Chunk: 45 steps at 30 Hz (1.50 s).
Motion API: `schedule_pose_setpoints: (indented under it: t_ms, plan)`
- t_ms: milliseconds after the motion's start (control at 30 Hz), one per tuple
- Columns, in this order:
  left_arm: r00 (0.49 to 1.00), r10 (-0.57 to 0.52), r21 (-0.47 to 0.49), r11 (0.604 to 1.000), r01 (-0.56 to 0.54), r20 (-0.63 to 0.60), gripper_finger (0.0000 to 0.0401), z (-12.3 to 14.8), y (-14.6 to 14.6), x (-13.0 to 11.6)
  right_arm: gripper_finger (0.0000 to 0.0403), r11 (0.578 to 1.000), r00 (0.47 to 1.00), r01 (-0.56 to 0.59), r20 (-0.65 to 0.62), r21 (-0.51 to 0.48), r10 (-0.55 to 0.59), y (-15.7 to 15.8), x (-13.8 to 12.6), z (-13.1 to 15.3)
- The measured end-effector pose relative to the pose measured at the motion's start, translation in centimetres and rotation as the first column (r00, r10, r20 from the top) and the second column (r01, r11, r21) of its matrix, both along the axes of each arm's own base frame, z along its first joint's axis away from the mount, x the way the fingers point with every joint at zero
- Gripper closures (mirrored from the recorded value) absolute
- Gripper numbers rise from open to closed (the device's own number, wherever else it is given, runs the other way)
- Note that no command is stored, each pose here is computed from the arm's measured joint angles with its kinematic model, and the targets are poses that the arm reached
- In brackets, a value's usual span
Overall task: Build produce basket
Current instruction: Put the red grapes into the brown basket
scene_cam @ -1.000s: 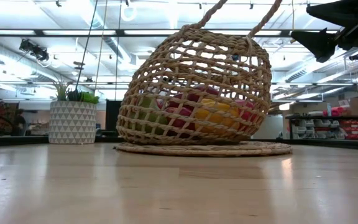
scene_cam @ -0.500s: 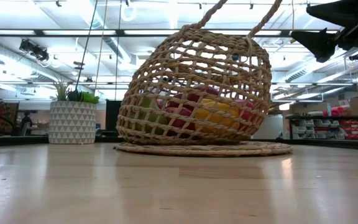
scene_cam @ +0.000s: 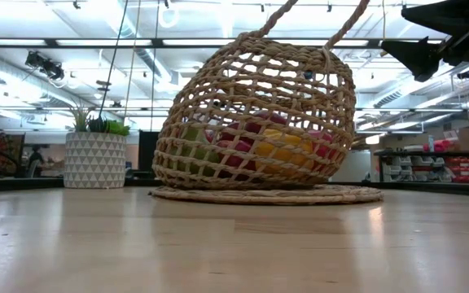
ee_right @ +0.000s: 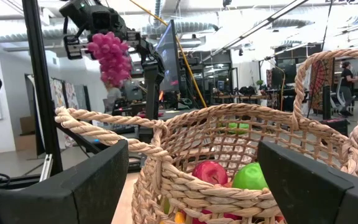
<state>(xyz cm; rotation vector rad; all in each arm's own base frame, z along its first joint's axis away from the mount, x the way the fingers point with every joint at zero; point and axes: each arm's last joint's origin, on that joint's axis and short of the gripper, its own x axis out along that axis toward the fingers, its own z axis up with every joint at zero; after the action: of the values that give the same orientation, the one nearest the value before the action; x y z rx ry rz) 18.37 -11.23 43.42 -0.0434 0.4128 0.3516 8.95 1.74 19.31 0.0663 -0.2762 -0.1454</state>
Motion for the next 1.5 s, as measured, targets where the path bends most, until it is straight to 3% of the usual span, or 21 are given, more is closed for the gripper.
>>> schedule_pose_setpoints:
  t_ms: [200,367,533,800,967,1167,1233,1367,1500]
  plan:
    - [0.996,0.067,-0.289,0.956,-0.047,0.059,0.0344,0.0,-0.3,0.1,0.0043,1.000,1.000,0.000,0.000,0.000,0.000,0.0,0.0,0.0]
    - [0.992,0.099,-0.478,0.877,-0.050,0.078,0.0339,0.2,-0.5,0.2,0.0043,1.000,1.000,0.000,0.000,0.000,0.000,0.0,0.0,0.0]
    - [0.995,0.021,-0.625,0.779,0.046,0.099,0.0344,0.7,-1.2,0.6,0.0043,1.000,1.000,0.000,0.001,0.000,0.000,0.0,0.0,0.0]
    - [0.978,-0.046,-0.701,0.690,0.179,0.204,0.0337,2.0,-1.9,1.1,0.0043,1.000,1.000,0.000,0.000,0.000,0.000,0.0,0.0,0.0]
    - [0.968,-0.050,-0.718,0.662,0.216,0.245,0.0336,2.5,-2.0,1.2,0.0043,1.000,1.000,0.000,0.000,0.000,0.000,0.0,0.0,0.0]
    - [0.967,-0.053,-0.713,0.666,0.220,0.249,0.0340,2.5,-2.0,1.2,0.0043,1.000,1.000,0.000,0.000,0.000,0.000,0.0,0.0,0.0]
    - [0.966,-0.078,-0.680,0.696,0.230,0.247,0.0338,2.4,-2.0,1.2,0.0043,1.000,1.000,0.000,0.000,0.000,0.000,0.0,0.0,0.0]
    - [0.960,-0.171,-0.542,0.797,0.266,0.220,0.0333,2.2,-2.0,1.1,0.0043,1.000,1.000,0.000,0.000,0.000,0.000,0.0,0.0,0.0]
    - [0.953,-0.219,-0.456,0.840,0.294,0.212,0.0336,2.2,-1.8,1.2,0.0043,1.000,1.000,0.000,0.000,0.000,0.000,0.0,0.0,0.0]
